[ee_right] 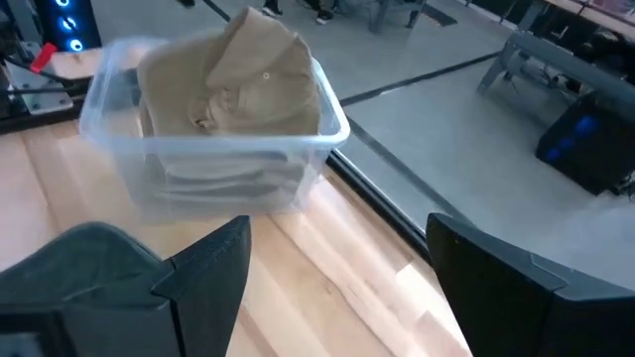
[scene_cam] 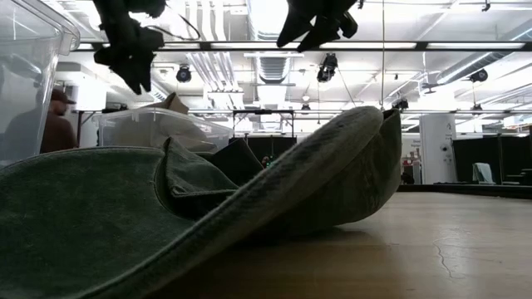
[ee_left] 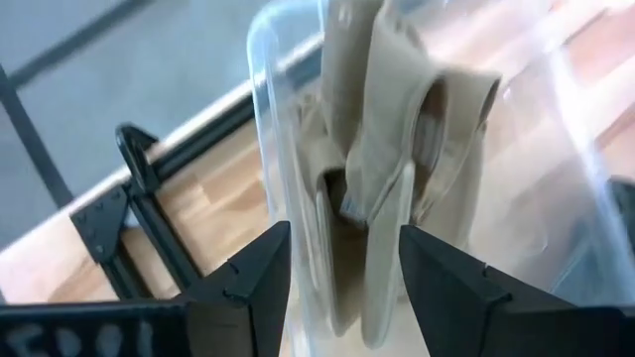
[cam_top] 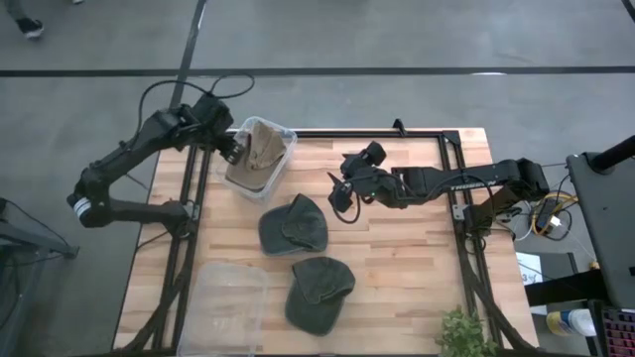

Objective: Pick and place caps into container
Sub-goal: Put the bottom black cap into the bottom transparent container

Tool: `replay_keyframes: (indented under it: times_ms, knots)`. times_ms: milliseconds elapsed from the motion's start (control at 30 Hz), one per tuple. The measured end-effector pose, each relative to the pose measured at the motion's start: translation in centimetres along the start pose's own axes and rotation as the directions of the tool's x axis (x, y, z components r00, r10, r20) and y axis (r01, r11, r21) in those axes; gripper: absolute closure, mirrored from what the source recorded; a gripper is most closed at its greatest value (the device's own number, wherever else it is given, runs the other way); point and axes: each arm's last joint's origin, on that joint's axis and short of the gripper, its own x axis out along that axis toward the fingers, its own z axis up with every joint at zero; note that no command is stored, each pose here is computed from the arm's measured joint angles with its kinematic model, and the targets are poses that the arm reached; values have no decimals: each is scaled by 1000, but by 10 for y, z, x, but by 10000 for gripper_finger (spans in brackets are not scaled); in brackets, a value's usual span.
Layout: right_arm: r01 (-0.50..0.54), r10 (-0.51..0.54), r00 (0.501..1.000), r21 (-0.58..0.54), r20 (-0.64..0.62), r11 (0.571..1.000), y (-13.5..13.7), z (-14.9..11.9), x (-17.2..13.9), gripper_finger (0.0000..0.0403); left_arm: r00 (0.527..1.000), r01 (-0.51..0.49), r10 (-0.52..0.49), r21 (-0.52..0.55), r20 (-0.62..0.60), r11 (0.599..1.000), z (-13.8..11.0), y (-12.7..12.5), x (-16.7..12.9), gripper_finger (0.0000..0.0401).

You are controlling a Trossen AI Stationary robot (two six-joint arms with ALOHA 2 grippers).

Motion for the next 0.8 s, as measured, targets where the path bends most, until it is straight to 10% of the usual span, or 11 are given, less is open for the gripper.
replay_keyframes:
  times_ms: [400,800]
  knots:
    - [-96,133,961,157,-243,983,-1,-22,-3,109,934,181,-188,52,304,982,2,-7,-39,220]
    - [-234,366,862,365,-350,901,12,-29,-12,124,907,208,-238,122,347,971,-4,-14,-47,220]
